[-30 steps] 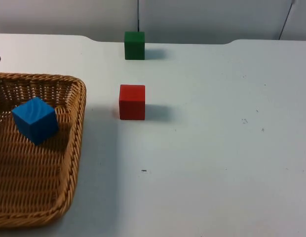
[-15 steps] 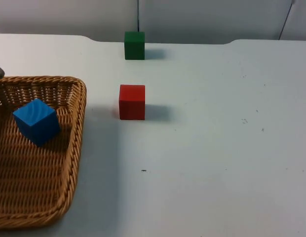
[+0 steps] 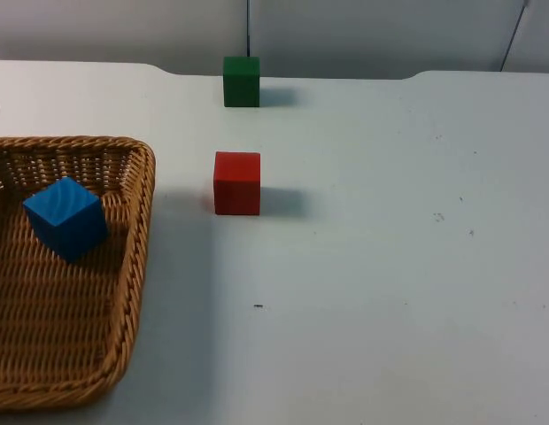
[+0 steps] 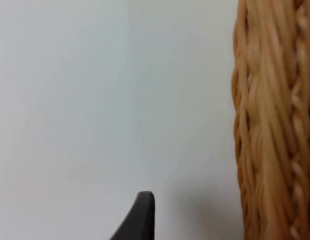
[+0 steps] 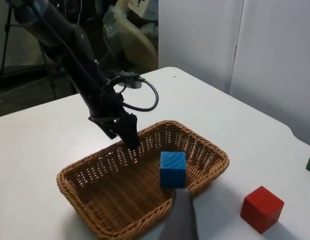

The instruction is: Pick up the basket with the left hand and place the blue cube into the basket with the right hand.

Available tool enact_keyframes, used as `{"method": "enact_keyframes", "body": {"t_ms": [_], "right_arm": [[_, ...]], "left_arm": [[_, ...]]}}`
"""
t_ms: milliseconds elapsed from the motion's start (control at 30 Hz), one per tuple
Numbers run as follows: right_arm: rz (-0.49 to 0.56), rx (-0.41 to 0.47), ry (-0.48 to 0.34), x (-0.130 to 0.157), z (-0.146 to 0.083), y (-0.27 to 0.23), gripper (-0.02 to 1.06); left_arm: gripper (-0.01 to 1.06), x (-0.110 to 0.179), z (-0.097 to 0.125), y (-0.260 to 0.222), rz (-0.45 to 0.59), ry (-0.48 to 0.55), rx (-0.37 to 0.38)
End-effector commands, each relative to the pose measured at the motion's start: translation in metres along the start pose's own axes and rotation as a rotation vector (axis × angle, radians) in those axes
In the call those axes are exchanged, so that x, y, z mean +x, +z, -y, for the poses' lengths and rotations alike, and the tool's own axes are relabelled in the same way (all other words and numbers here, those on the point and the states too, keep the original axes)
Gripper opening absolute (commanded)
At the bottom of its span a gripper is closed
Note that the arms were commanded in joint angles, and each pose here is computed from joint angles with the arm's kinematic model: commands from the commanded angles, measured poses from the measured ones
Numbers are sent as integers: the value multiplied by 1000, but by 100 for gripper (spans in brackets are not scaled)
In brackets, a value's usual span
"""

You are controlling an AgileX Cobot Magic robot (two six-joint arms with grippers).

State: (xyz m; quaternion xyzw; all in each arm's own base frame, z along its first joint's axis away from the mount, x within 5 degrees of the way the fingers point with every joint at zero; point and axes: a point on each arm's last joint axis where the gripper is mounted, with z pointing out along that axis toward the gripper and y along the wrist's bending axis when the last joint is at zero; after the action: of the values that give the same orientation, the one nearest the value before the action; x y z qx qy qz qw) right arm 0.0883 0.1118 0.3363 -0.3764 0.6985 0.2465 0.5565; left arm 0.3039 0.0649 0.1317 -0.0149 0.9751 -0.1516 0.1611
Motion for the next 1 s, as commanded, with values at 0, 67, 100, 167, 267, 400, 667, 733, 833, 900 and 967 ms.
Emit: {"method": "enact_keyframes", "body": {"t_ms": [0,67,100,167,267,400,667,733,833,900,967], "right_arm": [[7,-2,5,0,0,-1,66],[9,-2,5,0,0,-1,66],[9,-2,5,0,0,-1,66],[9,-1,3,0,0,-1,66],[17,1,-3,-1,0,-1,66],[30,3,-3,-2,0,-1,66],[38,5,-5,-3,0,-1,66],[38,5,-5,-3,0,-1,66],[38,5,-5,-3,0,-1,66],[42,6,-5,-3,0,-1,66],[50,7,-5,-4,0,-1,66]], "left_arm": [[90,-8,6,-27,61,20,-50],[90,-10,10,-38,93,27,-68],[90,-12,13,-47,122,29,-78],[90,-14,21,-68,185,46,-90],[90,-14,31,-92,259,67,-103],[90,-9,52,-134,381,78,-106],[90,17,96,-197,573,140,-62],[90,34,122,-215,647,233,-34],[90,52,142,-224,694,321,-6],[90,72,154,-229,717,411,-5],[90,93,158,-232,736,450,-8]]}}
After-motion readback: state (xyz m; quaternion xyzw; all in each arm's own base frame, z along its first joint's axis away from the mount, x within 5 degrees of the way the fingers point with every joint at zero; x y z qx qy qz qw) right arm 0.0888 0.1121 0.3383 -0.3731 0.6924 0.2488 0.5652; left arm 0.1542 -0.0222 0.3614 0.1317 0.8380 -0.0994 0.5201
